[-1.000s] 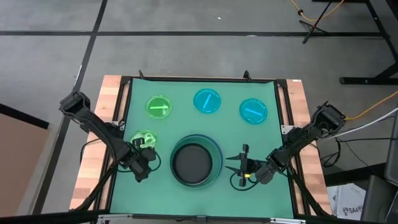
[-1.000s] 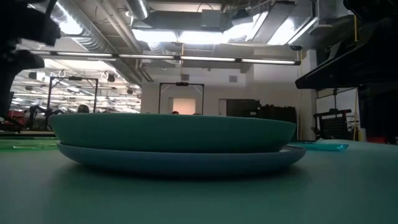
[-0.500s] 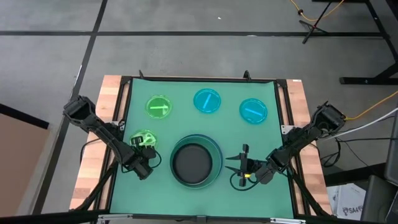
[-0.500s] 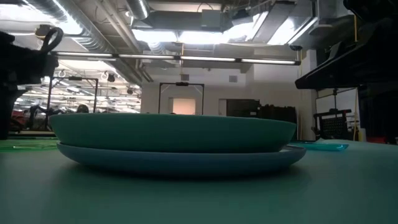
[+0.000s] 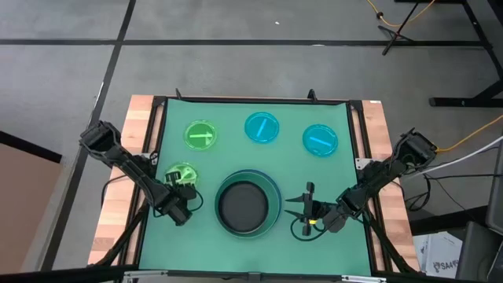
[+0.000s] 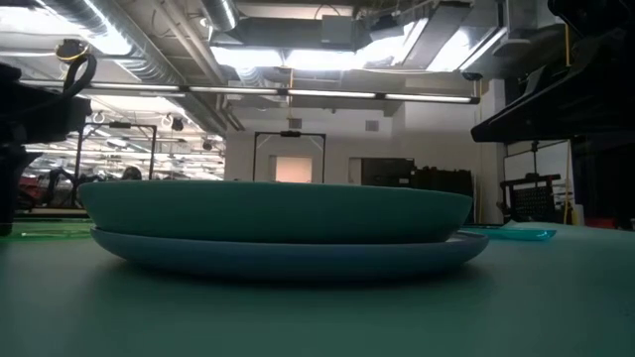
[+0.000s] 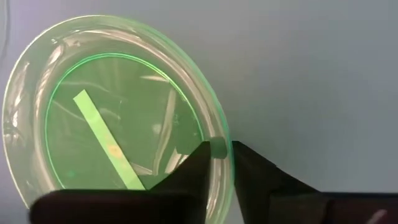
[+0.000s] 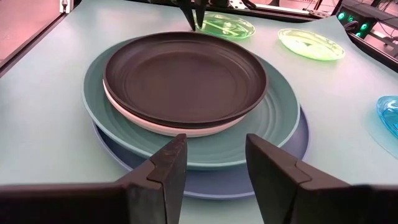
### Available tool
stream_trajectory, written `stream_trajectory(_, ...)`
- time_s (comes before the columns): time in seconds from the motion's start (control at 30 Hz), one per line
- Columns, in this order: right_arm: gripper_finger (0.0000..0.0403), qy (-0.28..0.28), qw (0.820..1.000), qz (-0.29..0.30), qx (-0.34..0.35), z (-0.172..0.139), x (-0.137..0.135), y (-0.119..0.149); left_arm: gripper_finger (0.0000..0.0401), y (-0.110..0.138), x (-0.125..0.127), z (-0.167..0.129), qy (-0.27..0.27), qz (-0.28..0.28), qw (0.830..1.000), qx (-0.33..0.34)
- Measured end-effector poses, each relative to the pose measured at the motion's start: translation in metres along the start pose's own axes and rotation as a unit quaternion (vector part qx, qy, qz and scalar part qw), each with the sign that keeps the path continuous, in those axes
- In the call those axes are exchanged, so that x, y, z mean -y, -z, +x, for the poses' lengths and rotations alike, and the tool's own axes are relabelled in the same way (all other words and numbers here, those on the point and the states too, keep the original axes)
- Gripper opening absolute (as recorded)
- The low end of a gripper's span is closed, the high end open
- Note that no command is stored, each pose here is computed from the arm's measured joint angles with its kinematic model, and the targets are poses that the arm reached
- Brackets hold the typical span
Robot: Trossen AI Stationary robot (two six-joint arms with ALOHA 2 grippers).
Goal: Stack plastic plates
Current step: Stack the bottom green plate on the black plate
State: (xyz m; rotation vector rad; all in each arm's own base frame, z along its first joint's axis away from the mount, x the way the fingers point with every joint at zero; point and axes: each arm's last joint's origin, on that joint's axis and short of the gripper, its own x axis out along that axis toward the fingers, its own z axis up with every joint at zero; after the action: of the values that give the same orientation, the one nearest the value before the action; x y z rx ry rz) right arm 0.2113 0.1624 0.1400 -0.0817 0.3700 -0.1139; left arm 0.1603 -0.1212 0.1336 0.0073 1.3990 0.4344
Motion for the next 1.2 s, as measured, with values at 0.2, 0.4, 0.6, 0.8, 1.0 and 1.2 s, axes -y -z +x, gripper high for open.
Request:
stream_trajectory(0.2, 0.0156, 0.0, 1.0, 0.0, 0.0, 0.0, 0.0, 0.0, 0.0005, 0.001, -0.002, 0.001, -0.016, 0.005, 1.0, 0.002)
stream_trajectory(0.4, 0.0156, 0.0, 1.0, 0.0, 0.0, 0.0, 0.0, 0.0, 0.0002, -0.006, 0.0, -0.013, -0.021, 0.007, 1.0, 0.002)
stream_trajectory(0.6, 0.0156, 0.0, 1.0, 0.0, 0.0, 0.0, 0.0, 0.0, 0.0001, -0.028, 0.01, -0.047, -0.01, 0.024, 0.998, 0.05)
stream_trajectory(0.8, 0.0156, 0.0, 1.0, 0.0, 0.0, 0.0, 0.0, 0.0, 0.0001, -0.051, 0.021, -0.083, 0.024, 0.051, 0.99, 0.129)
stream_trajectory(1.0, 0.0156, 0.0, 1.0, 0.0, 0.0, 0.0, 0.0, 0.0, 0.0001, -0.067, 0.032, -0.103, 0.061, 0.078, 0.975, 0.201)
stream_trajectory(1.2, 0.0156, 0.0, 1.0, -0.002, -0.002, 0.0, 0.0, 0.0, 0.0, -0.082, 0.054, -0.1, 0.088, 0.144, 0.948, 0.269)
